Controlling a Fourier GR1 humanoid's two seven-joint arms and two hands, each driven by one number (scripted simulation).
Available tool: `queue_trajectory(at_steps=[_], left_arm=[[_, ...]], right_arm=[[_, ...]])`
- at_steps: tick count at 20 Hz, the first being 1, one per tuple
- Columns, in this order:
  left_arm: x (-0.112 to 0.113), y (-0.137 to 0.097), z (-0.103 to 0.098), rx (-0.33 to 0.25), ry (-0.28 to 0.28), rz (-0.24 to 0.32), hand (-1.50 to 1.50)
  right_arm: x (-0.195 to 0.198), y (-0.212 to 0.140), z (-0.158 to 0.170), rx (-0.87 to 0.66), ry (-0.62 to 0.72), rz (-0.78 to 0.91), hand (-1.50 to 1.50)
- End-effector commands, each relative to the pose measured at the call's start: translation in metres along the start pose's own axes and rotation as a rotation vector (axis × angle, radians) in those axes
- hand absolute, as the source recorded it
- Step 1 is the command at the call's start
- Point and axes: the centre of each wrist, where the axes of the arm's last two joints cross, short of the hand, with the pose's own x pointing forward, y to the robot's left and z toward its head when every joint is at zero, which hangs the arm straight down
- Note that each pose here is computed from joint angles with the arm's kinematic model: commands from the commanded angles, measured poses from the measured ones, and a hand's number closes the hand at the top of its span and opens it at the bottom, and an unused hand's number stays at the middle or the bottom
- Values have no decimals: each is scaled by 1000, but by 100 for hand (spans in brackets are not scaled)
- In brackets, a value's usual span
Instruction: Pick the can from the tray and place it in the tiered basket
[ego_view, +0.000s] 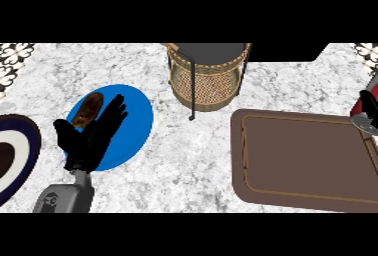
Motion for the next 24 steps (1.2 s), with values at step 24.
queue_trajectory(at_steps=[24], left_arm=[[5,5,-3,-1,-1,13,0]], right_arm=[[168,20,-164,-33,16,-41,150]])
